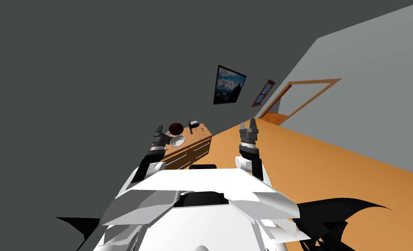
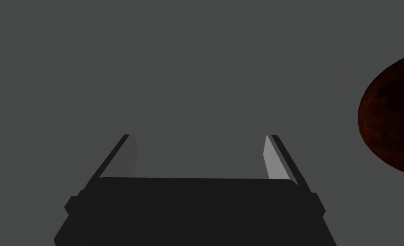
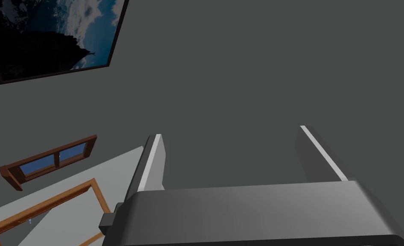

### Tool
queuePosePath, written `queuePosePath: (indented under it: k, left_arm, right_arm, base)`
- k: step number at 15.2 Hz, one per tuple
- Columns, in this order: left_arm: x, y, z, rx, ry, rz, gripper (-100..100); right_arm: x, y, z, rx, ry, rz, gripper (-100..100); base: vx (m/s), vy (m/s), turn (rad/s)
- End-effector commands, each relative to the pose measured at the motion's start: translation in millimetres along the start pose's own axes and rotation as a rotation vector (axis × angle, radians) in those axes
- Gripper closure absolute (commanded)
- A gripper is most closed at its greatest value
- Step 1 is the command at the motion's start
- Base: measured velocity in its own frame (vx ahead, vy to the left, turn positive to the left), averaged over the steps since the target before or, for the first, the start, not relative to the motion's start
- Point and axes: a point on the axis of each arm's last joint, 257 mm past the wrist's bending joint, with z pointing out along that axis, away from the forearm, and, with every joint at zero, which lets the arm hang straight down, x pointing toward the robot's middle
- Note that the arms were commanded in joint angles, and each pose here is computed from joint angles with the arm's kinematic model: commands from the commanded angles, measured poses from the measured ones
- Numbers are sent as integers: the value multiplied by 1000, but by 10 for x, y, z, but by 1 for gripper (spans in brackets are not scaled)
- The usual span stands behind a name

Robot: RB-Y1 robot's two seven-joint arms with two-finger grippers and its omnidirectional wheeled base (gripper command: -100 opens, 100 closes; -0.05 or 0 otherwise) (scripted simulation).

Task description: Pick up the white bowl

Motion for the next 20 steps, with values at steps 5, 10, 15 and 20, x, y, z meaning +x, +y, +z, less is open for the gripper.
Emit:
queuePosePath:
  k: [5, 10, 15, 20]
  left_arm:
    - [-132, 313, -11, -114, 16, 30, -100]
    - [-333, 638, -54, -232, 10, 52, -100]
    - [-504, 899, -119, -332, -7, 61, -100]
    - [-695, 1159, -216, -435, -32, 65, -100]
  right_arm:
    - [0, 0, 0, 0, 0, 0, 0]
    - [0, 0, 0, 0, 0, 0, 0]
    - [0, 0, 0, 0, 0, 0, 0]
    - [0, 0, 0, 0, 0, 0, 0]
  base:
    - [4, -28, -25]
    - [3, -32, -31]
    - [6, -29, -27]
    - [7, -29, -28]
